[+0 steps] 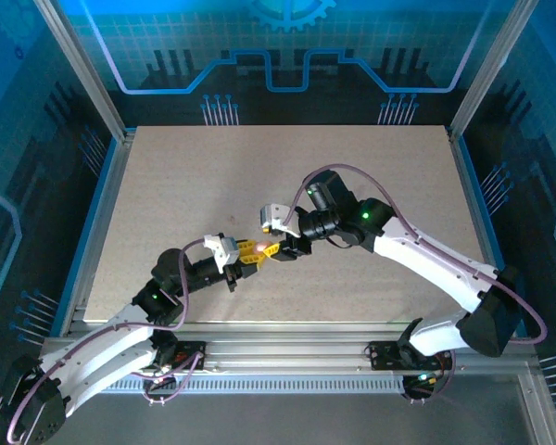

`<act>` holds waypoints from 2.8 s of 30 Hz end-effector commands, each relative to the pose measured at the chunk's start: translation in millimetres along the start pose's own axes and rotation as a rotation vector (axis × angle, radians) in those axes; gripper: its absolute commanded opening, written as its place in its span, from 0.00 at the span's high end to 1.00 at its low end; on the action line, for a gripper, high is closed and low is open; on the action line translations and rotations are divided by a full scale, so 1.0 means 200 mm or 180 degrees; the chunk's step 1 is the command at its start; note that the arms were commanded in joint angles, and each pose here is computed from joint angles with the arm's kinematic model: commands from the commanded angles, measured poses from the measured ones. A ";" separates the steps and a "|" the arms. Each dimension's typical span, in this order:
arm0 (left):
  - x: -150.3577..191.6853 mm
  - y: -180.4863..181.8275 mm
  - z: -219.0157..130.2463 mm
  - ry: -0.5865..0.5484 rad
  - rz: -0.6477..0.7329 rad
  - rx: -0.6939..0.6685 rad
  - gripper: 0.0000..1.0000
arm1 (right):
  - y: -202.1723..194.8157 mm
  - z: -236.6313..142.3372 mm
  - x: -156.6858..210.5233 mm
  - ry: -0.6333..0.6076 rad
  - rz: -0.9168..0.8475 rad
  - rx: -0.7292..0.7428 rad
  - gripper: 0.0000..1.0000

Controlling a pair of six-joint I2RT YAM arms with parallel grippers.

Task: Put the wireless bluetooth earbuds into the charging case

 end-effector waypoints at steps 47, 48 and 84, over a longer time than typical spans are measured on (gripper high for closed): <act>-0.07 -0.01 -0.01 -0.0244 0.0061 0.0099 0.90 | -0.17 -0.05 -0.07 -0.0272 0.0328 0.0602 0.56; -0.06 0.00 -0.01 -0.0237 0.0038 0.0066 0.90 | -0.16 -0.05 -0.08 -0.0296 0.0317 0.0573 0.55; -0.01 0.08 -0.04 -0.0207 -0.0218 -0.0159 0.90 | -0.17 -0.02 -0.14 -0.0418 0.0456 0.0257 0.47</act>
Point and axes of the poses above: each hand's point on the last joint's axis, 136 mm out from that joint toward the fingers, its own z axis out along the fingers, its own y axis along the line the jaws close on, x = y × z, the point moved 7 cm from there along -z, back along the fingers, and after that the axes turned 10 degrees about z, right-handed, at the moved point
